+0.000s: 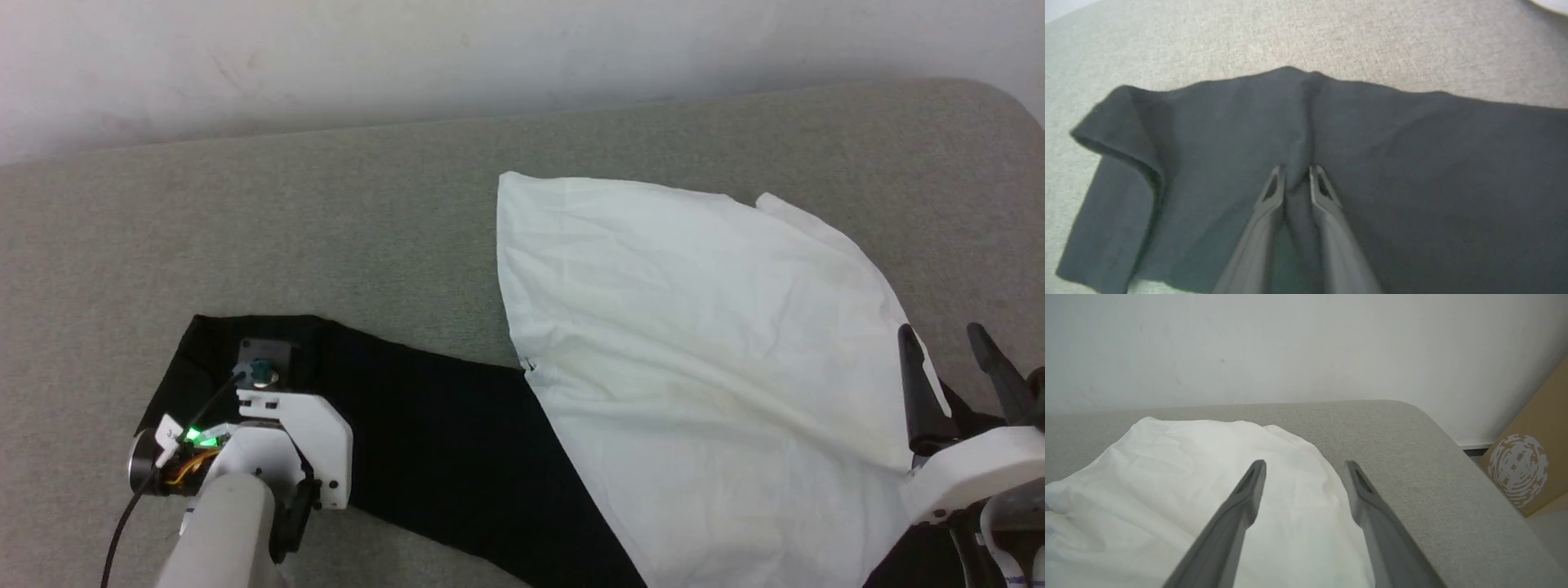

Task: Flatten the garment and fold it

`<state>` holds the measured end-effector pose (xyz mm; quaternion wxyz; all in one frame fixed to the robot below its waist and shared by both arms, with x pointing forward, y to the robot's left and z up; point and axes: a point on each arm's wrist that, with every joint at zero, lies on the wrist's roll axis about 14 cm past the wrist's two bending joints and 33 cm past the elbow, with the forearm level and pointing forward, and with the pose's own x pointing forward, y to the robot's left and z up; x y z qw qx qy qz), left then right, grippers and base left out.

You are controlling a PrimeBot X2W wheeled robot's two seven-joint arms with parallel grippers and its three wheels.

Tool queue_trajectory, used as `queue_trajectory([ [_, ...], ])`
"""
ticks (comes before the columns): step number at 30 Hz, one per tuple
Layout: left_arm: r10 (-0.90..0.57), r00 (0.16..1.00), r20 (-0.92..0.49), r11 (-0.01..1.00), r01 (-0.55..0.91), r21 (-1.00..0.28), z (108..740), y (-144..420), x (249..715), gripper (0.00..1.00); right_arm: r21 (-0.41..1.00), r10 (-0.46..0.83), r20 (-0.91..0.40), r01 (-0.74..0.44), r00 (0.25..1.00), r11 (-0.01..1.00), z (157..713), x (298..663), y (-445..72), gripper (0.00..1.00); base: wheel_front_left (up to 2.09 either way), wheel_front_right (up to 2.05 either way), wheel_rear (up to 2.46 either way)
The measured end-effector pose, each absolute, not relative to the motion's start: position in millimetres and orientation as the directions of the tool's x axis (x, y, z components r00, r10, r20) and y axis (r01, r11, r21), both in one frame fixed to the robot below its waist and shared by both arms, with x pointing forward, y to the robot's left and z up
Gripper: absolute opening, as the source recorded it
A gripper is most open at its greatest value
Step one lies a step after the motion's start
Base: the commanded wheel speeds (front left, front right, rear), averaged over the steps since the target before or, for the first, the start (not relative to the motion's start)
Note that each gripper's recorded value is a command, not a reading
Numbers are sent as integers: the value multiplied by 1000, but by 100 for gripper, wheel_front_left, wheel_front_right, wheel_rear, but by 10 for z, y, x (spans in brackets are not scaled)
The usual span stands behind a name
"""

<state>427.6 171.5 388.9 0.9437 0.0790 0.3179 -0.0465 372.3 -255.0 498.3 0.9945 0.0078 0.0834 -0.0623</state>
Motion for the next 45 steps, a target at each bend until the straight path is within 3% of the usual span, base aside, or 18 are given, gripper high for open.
queue_trajectory([
  [4,-20,866,-500,987,96,127,4065,1748,4411,0,6,-134,-177,137,975,991,4942,3682,-2581,100,0,0,0],
  [10,-40,977,-207,980,79,184,4766,1679,4687,0,6,-145,-140,148,979,989,5052,3630,-2612,100,0,0,0],
  [16,-197,980,-9,951,193,241,5324,1184,4976,0,1,-167,-141,169,976,986,5039,3584,-2673,100,0,0,0],
  [18,-244,969,-48,937,248,246,5224,1035,5026,0,3,-174,-151,177,973,984,5001,3583,-2686,100,0,0,0],
  [24,-231,894,-384,911,338,238,4279,1084,4928,0,9,-185,-167,189,968,982,4910,3573,-2697,100,0,0,0],
  [25,-229,884,-408,911,342,230,4196,1092,4909,42,9,-188,-173,192,967,981,4891,3567,-2704,100,0,0,0],
  [26,-227,881,-415,912,342,226,4156,1097,4903,100,9,-191,-178,195,965,981,4873,3562,-2710,100,0,0,0],
  [30,-221,902,-370,927,312,207,4189,1116,4908,100,13,-197,-183,203,963,979,4847,3556,-2727,100,0,0,0],
  [38,-235,962,-140,956,255,145,4784,1058,4830,100,28,-166,-149,172,975,985,4960,3559,-2630,100,0,0,0],
  [41,-259,947,-191,957,278,84,4733,970,4579,100,33,-151,-146,158,978,987,4983,3521,-2583,100,0,0,0],
  [45,-306,877,-372,945,328,-3,4434,846,4073,100,37,-133,-140,139,981,990,5017,3488,-2524,100,0,0,0],
])
